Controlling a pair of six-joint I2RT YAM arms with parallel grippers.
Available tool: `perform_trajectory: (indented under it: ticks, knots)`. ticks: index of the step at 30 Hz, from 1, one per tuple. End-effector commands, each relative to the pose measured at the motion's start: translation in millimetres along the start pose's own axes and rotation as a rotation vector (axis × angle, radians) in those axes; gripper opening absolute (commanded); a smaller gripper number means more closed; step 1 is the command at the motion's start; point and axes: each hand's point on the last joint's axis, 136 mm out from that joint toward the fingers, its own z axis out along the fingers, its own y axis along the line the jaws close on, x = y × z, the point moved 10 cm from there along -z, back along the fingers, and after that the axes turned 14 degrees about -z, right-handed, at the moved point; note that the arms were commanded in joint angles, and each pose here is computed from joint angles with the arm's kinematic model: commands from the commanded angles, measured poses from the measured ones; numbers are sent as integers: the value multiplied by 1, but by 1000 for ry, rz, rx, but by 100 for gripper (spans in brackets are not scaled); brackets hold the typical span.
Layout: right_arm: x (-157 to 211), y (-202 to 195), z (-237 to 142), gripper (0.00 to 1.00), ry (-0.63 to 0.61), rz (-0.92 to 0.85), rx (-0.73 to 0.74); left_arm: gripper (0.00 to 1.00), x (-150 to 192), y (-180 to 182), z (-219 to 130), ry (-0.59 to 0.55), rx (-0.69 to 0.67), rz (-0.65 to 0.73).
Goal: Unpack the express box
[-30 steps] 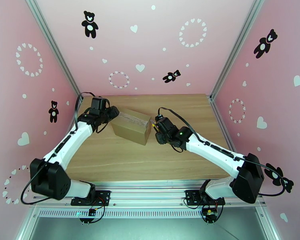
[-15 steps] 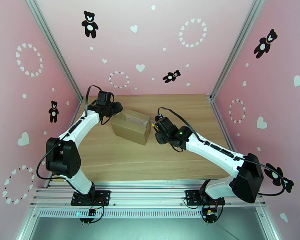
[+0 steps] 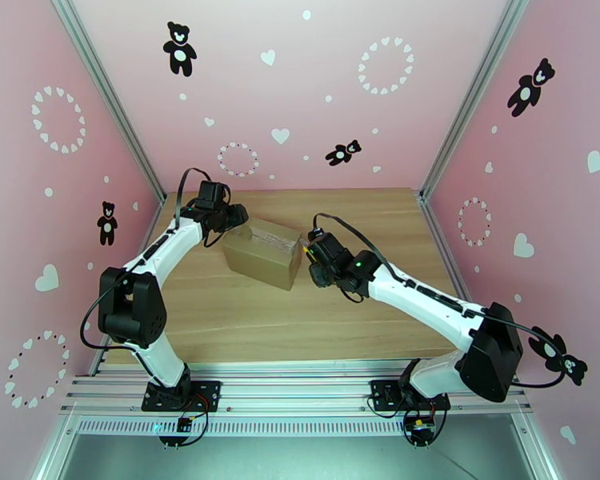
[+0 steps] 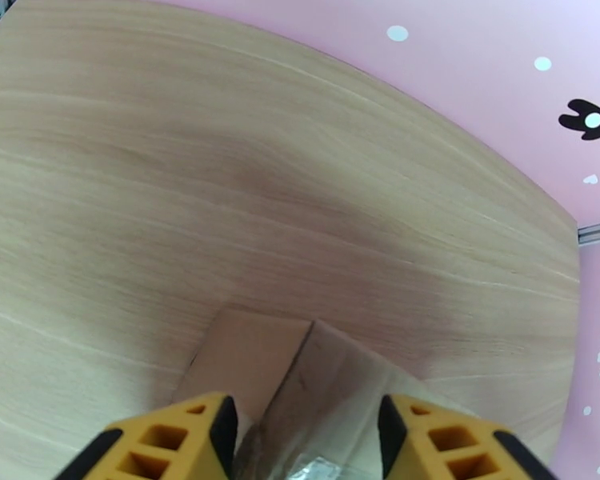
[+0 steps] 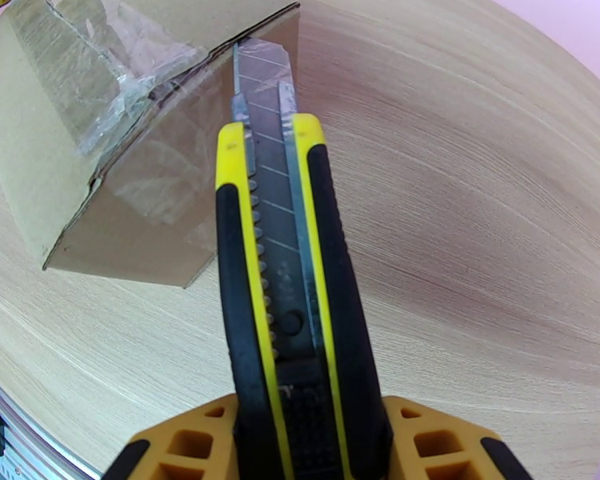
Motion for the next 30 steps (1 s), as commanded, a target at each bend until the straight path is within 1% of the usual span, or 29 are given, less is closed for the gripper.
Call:
perform_trajectory:
  ticks: [1,10,20,30]
  knots:
    - [-9,6,-3,0,-12,-32,-12,52,1,-5,7,17,42,44]
    - [-11,7,-2,0,-10,-54,-13,51,3,-8,12,11,73,90]
    - [-13,8,-3,0,-11,-100,-16,50,5,-4,19,2,61,127]
    - [-20,6,-3,0,-10,-140,-44,49,8,-1,23,-18,81,172]
